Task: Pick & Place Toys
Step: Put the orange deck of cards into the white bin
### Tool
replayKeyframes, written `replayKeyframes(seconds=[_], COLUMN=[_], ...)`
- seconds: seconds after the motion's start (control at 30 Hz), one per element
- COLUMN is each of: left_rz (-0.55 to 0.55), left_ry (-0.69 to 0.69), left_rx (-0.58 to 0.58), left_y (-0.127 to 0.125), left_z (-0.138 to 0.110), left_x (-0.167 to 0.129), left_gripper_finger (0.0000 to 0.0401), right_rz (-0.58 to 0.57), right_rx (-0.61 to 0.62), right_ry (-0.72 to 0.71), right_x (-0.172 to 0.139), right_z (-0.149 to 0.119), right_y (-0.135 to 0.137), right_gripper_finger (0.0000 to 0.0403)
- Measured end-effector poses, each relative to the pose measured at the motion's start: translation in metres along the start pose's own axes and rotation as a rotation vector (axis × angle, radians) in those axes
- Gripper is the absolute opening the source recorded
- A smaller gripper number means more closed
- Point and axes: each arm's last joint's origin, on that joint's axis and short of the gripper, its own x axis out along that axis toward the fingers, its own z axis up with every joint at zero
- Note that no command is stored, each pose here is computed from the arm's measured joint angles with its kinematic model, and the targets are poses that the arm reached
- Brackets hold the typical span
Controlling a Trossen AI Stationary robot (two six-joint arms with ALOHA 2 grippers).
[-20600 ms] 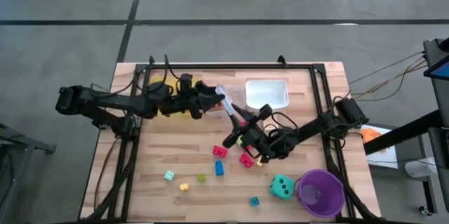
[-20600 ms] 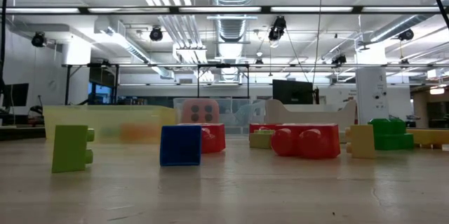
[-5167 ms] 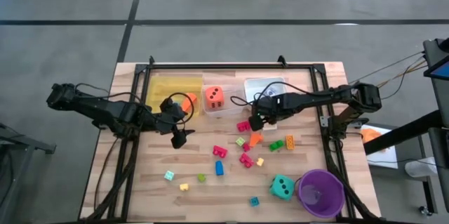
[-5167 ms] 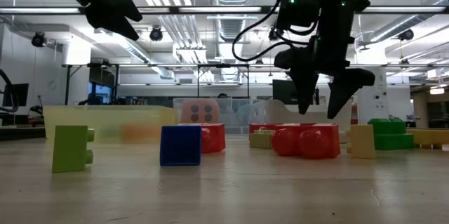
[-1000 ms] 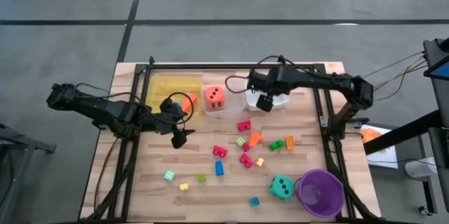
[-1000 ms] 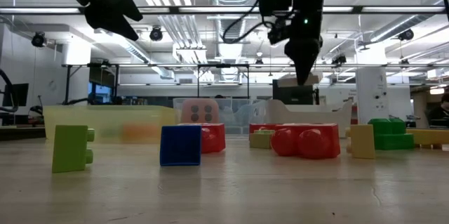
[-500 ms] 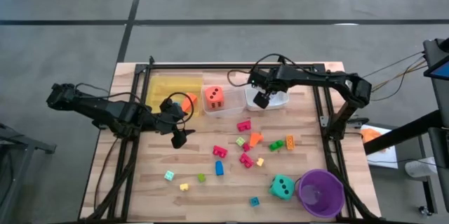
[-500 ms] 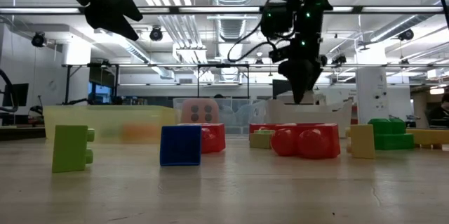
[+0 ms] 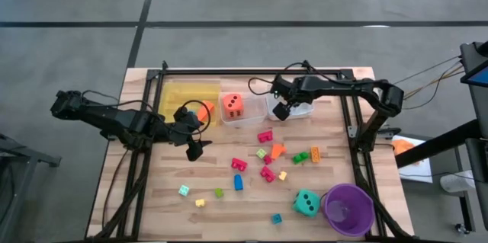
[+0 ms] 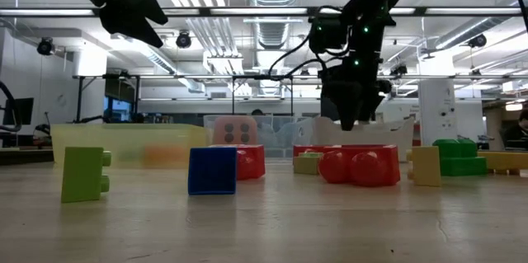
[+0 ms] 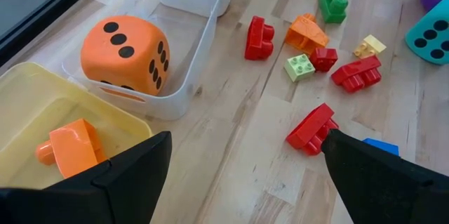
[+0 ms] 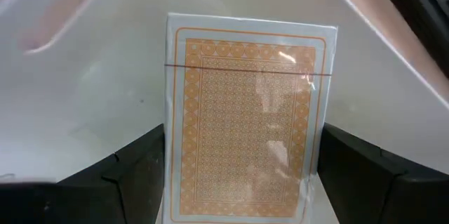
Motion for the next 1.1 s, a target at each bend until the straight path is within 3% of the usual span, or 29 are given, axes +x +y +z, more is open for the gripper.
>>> replayKeyframes(seconds=[0.4,0.7,1.1], left_rz=[-0.003,-0.003,-0.003], left_ry=[-0.004,-0.004,-0.004], left_rx=[-0.003,-0.003,-0.003], left_y=[0.000,0.000,0.000], left_z=[0.000,0.000,0.000], left_x=[0.000,0.000,0.000], left_gripper_finger=[0.0367,0.0367,0.0367], right_rz=[0.045,0.068,0.092], right_rx=[0.241,0.238,0.222], right_ry=[-0.004,0.075,0.111], right_x=[0.011,0.031,0.033], right_z=[-0.005,0.003,0.006], right_y=[0.002,0.014,0.017], right_gripper_finger=[0.0296,0.0296,0.0296])
